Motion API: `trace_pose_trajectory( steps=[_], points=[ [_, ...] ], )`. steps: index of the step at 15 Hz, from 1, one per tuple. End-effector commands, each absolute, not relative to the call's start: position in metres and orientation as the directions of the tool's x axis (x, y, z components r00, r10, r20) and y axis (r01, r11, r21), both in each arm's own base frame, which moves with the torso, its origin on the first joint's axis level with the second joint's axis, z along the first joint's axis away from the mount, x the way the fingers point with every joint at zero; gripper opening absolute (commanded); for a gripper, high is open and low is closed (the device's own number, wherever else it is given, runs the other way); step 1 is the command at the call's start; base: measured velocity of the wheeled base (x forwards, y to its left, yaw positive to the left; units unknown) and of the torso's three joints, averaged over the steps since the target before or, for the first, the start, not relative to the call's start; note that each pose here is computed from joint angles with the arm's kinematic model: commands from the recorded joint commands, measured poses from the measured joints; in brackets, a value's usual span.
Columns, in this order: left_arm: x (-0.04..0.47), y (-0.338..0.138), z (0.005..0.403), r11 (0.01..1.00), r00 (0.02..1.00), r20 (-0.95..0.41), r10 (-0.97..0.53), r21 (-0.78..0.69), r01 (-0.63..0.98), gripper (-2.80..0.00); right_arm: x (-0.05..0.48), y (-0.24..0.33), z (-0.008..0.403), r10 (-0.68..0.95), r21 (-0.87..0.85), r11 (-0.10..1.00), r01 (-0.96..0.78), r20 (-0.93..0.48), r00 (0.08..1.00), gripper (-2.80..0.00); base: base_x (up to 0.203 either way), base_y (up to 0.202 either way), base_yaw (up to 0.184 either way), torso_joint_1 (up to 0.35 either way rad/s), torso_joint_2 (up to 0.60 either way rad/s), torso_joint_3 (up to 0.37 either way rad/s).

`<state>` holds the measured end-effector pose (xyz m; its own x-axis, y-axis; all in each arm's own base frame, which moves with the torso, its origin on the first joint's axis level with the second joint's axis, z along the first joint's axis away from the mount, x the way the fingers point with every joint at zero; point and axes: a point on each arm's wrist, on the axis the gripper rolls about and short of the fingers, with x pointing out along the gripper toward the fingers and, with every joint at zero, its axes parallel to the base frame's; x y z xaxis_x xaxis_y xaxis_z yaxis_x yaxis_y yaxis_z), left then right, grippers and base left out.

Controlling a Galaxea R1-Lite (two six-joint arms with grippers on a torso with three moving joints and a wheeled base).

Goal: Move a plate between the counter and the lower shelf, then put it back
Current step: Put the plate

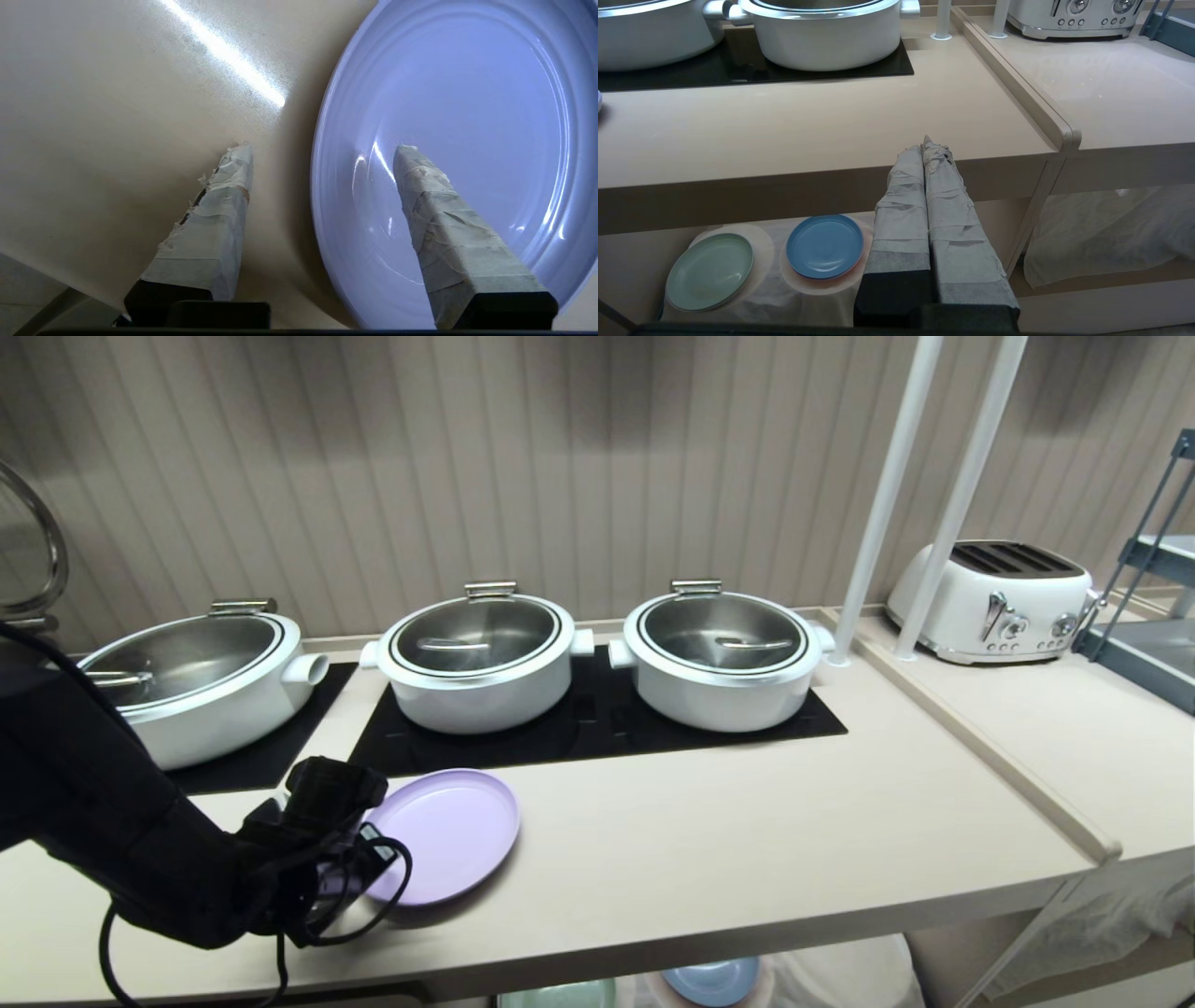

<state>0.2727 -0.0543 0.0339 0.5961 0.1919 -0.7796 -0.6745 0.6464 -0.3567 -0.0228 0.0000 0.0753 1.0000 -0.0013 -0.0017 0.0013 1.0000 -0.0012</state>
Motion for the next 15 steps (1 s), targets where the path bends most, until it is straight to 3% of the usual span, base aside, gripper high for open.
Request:
trace_pose_trajectory(
  steps=[1,8,15],
  points=[
    [0.273,-0.055,0.040,0.642,0.616,-0.764,0.189,-0.379,-0.667,0.00,-0.023,0.000,0.075,0.000,-0.002,1.000,0.000,0.000,1.000,-2.80,0.000,0.000,0.000,0.000,0.00,0.000],
    [0.260,-0.055,0.065,0.649,0.671,-0.721,0.176,-0.427,-0.629,0.00,-0.023,0.000,0.075,0.000,-0.002,1.000,0.000,-0.001,1.000,-2.80,0.000,0.000,0.000,0.000,0.00,0.000],
    [0.219,-0.045,0.069,0.678,0.655,-0.733,0.182,-0.389,-0.624,0.00,-0.023,0.000,0.075,-0.002,-0.002,1.000,0.002,-0.002,1.000,-2.80,0.000,0.000,0.000,0.000,0.00,0.000]
  ],
)
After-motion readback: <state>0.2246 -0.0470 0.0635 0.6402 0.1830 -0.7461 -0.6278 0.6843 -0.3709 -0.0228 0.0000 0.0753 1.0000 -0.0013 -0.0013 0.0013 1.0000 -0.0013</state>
